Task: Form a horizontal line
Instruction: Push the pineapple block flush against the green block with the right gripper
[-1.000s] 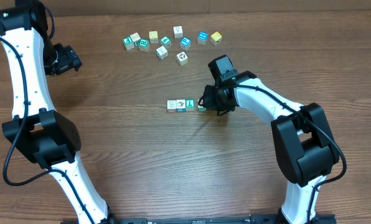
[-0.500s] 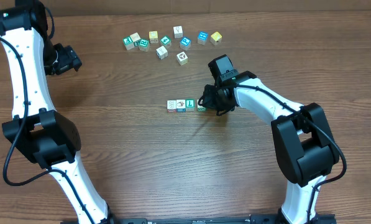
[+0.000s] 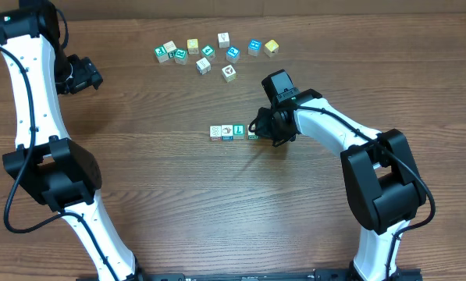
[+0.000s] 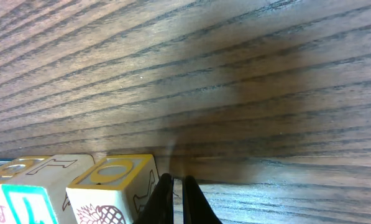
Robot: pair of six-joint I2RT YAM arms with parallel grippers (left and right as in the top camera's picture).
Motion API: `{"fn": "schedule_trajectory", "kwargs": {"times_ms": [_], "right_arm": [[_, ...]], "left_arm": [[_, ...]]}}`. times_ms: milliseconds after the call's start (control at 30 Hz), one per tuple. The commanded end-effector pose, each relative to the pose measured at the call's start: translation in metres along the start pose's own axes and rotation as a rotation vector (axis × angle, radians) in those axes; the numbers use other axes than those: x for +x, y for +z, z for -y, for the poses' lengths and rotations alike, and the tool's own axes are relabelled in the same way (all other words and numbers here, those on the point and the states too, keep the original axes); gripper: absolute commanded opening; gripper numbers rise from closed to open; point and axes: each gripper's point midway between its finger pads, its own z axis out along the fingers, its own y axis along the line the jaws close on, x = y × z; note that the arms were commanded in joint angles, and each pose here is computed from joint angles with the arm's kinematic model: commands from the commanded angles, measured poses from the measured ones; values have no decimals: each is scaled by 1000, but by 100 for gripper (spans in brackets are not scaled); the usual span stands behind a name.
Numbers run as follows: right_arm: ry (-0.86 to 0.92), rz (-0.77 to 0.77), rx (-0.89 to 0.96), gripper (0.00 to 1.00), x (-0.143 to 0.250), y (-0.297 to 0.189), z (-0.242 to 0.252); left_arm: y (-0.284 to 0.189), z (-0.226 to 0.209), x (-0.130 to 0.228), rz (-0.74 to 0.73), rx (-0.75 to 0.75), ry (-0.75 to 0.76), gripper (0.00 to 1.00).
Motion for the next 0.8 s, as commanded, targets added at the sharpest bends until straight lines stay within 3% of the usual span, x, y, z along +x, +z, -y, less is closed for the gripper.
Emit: {"fn": "schedule_trajectory", "kwargs": {"times_ms": [0,767], "right_arm": [[-8,-4,5,4,4,4,-2],[-64,35,-11,4,-1,5,-12]], "left_arm": [[0,2,2,-1,-9,-4,100],[0,2,2,-1,-9,-4,100]]}}
